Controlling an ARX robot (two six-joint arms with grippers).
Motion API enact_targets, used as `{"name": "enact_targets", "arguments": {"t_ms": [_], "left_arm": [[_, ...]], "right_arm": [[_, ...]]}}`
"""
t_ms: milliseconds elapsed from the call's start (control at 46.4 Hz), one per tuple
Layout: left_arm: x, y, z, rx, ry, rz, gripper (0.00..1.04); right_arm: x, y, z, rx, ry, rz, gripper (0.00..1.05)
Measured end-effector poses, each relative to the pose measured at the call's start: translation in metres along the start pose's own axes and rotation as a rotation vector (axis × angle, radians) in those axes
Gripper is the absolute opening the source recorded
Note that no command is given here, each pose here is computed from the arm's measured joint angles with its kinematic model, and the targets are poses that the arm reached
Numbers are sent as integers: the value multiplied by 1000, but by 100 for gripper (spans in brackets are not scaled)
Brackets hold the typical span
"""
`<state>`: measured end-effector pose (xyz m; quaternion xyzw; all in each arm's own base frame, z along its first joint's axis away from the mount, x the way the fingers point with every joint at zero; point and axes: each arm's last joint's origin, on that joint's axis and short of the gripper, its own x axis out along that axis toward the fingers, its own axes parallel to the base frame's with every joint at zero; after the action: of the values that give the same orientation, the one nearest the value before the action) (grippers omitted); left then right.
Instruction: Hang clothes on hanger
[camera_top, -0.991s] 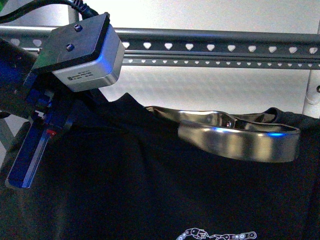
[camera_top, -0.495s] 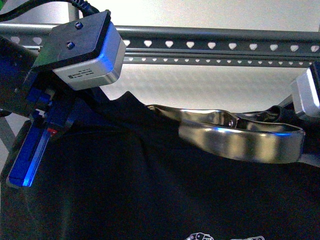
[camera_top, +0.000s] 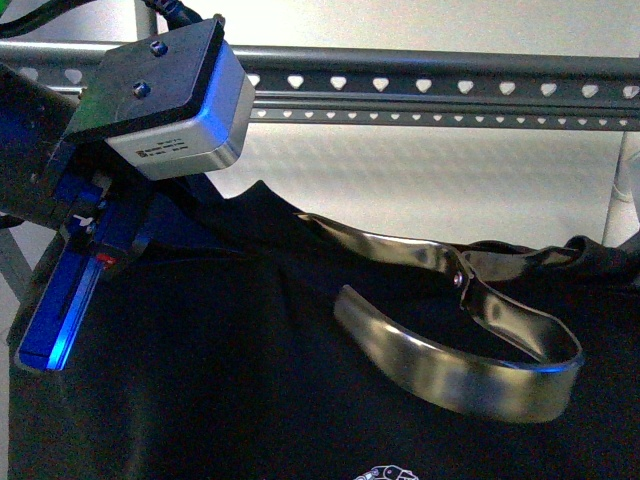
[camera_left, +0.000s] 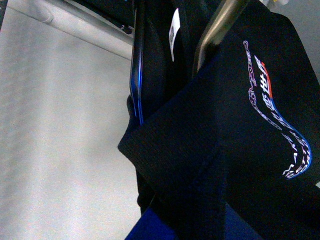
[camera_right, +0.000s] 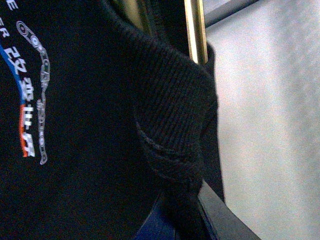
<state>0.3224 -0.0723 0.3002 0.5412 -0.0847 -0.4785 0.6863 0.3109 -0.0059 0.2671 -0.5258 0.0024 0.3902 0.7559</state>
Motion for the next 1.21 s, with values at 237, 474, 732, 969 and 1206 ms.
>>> {"name": "enact_targets", "arguments": {"t_ms": [237,474,732,969,1206], "left_arm": [[0,1,1,7,-8,2,29],[-1,2,1,8,-7,6,64],[-1,2,1,9,-11,7,99],[-5,15,-7,-468,175,505,98],[-46,29,5,-1363,-65,863,98]], "right_arm": [[-1,13,-8,81,-6,2,3],[-4,24,-33,309,17,1,3],[-37,45,-84,568,33,-24,3],[-62,18,-86,669,-102,-325,3],[-59,-38,-55,1292,-79,-423,3]]}}
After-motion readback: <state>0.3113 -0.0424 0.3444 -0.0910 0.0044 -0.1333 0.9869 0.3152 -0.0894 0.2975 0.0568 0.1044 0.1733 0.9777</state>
